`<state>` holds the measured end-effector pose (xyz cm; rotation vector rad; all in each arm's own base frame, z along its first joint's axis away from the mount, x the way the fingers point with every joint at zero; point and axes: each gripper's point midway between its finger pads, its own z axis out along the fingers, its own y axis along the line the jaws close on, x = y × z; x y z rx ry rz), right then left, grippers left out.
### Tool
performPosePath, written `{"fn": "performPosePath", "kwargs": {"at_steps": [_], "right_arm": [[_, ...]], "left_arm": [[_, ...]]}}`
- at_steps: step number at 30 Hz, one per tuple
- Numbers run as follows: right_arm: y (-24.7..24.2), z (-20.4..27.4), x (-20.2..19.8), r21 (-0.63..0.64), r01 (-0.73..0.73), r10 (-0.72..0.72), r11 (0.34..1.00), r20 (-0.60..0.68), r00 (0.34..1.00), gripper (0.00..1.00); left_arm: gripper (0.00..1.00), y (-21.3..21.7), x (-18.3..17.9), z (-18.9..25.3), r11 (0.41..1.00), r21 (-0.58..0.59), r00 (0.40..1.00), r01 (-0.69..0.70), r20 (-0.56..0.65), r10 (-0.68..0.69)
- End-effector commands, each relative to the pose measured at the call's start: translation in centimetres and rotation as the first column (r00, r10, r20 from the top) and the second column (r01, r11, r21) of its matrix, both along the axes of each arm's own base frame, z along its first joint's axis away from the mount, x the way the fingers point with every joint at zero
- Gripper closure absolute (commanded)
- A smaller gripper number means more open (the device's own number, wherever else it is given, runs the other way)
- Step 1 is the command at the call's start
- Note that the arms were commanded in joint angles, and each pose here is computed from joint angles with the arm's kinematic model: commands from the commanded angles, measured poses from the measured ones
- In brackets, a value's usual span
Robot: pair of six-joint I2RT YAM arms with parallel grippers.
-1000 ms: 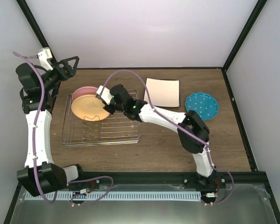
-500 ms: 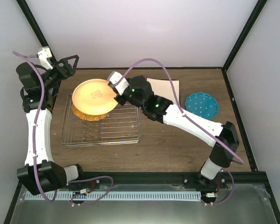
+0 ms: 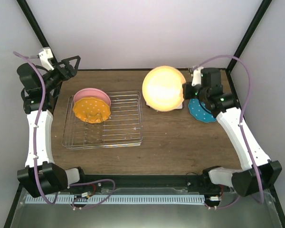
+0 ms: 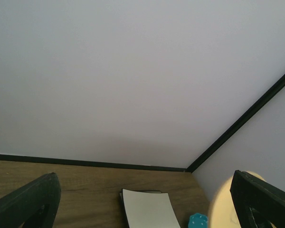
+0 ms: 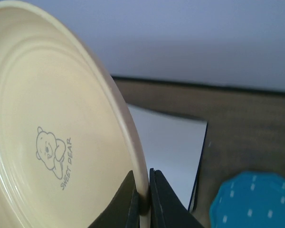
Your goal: Unload the plates from the dish rack
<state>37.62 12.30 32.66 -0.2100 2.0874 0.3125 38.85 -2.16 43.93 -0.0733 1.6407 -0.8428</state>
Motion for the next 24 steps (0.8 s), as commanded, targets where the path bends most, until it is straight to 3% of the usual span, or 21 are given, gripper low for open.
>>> {"fn": "performPosePath", "kwargs": {"at_steps": [1, 7, 13, 24], "right_arm": [[1.7, -5.5, -6.4, 0.14, -0.117, 0.155, 0.983, -0.301, 0.941, 0.99], [1.0, -13.5, -11.3, 0.167, -0.048, 0.133, 0.985, -0.543, 0.829, 0.99], [-0.6, -17.2, -12.1, 0.135, 0.054, 0.039, 0.989, -0.605, 0.795, 0.99], [-4.6, -24.7, -14.1, 0.001, 0.211, -0.142, 0.977, -0.737, 0.661, 0.99]], "left_arm": [[0.0, -0.2, 0.6, -0.2, 1.0, -0.013, 1.0, 0.025, 0.005, -0.025], [0.0, -0.3, 0.7, -0.3, 0.999, -0.01, 0.999, 0.033, 0.001, -0.033], [0.0, -0.5, 0.5, -0.3, 0.999, -0.005, 0.999, 0.039, 0.0, -0.039], [0.0, -0.6, -0.1, -0.2, 0.999, 0.008, 0.999, 0.039, 0.002, -0.039]]}}
